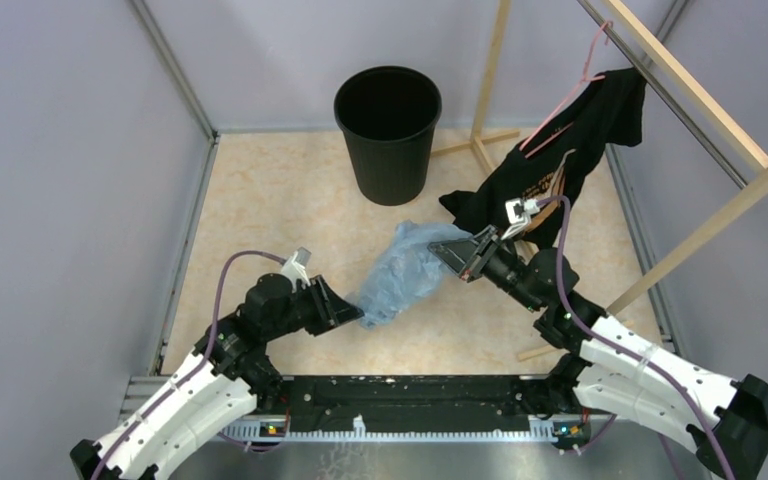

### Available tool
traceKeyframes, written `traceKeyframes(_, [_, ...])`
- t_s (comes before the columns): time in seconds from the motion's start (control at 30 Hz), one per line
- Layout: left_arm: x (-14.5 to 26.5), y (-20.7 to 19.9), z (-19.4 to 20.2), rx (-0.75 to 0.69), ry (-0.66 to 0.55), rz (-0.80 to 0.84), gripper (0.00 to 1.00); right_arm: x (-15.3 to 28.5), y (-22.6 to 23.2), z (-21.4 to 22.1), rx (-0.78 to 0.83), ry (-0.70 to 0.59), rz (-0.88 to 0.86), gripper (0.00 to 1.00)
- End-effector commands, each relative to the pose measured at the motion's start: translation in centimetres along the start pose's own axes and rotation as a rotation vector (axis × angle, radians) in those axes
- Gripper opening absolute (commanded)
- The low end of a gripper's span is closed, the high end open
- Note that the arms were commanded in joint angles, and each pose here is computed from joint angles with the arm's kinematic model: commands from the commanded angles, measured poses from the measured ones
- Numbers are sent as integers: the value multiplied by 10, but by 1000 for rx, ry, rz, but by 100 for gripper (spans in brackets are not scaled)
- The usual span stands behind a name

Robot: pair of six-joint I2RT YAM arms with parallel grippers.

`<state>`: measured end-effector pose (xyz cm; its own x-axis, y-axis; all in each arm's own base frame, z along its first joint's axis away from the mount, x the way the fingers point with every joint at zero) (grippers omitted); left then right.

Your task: Put the trash bags into the trash bin

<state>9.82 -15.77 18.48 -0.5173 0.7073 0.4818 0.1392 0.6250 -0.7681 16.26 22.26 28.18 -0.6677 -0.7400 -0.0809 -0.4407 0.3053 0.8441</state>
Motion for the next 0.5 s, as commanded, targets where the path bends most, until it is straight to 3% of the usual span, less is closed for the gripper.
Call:
traceKeyframes(0.0, [-4, -9, -9, -24, -42, 46, 37, 4, 7, -12, 32, -53, -21, 0])
traceKeyframes(0.2, [-2, -2, -14, -26, -102, -6, 2, 13, 6, -20, 6, -112, 27, 0])
traceKeyframes(0.47, [47, -19, -45, -94, -409, 41, 0, 33, -33, -21, -205, -258, 227, 0])
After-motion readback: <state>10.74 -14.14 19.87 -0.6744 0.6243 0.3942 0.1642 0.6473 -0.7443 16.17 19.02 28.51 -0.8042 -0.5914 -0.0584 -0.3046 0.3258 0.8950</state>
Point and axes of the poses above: each gripper's point midway between its finger pads, its own x axis back along the fingers, its own y axis along the line the jaws close on, z = x × y, the point moved 6 cm from there along x, back along the fingers, and after that the axes turned 6 degrees about -x, right-handed, at the moved point
